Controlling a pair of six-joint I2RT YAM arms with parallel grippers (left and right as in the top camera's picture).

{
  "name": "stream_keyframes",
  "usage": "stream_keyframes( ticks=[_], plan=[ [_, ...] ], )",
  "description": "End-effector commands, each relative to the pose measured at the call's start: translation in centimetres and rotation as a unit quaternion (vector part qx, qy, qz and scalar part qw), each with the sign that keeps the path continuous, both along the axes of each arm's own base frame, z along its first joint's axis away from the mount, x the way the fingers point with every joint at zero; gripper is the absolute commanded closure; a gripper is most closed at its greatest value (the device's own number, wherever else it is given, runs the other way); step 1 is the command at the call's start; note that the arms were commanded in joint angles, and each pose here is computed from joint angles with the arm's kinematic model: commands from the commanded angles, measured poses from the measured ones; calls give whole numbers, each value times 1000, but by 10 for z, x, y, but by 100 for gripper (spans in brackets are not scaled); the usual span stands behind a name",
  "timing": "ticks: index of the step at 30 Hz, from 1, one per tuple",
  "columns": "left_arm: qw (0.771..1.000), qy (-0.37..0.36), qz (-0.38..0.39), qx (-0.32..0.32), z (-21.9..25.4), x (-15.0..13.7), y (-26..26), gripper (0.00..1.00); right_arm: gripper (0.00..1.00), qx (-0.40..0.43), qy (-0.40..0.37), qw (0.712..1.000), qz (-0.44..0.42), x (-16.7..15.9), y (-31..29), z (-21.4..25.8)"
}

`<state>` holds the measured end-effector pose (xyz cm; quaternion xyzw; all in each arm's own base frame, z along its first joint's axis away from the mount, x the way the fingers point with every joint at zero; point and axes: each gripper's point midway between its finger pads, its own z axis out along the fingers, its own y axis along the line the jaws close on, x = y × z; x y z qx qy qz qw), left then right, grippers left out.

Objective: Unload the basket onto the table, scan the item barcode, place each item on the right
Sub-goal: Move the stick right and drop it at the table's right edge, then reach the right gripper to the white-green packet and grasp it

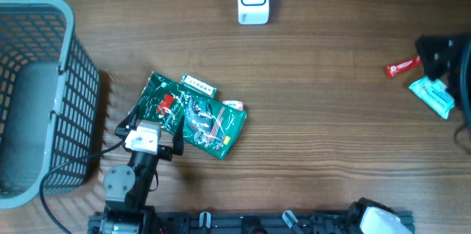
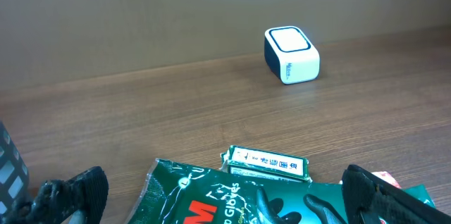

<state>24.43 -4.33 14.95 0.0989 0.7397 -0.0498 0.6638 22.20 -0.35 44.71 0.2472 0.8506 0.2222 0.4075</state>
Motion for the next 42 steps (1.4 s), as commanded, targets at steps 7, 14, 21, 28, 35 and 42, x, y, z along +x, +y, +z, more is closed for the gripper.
stream_keyframes(
  ticks=[7, 14, 21, 28, 35, 42],
  plan=[
    [1000, 1, -9, 5, -3, -1, -3, 0, 1, -69, -64, 995, 45, -36, 18, 19],
    [1000, 1, -9, 5, -3, -1, -3, 0, 0, -15, -19, 987, 162, -28, 47, -32],
    [1000, 1, -9, 5, -3, -1, -3, 0, 0, 86, 18, 955, 285, 11, 74, -118],
    [1000, 1, -9, 5, -3, -1, -3, 0, 0, 133, 64, 913, 379, 61, 158, -167],
    [1000, 1, -9, 5, -3, -1, -3, 0, 0, 89, 130, 890, 428, 100, 271, -256],
    [1000, 1, -9, 5, -3, -1, -3, 0, 0, -37, 55, 892, 448, 151, 332, -331]
  ],
)
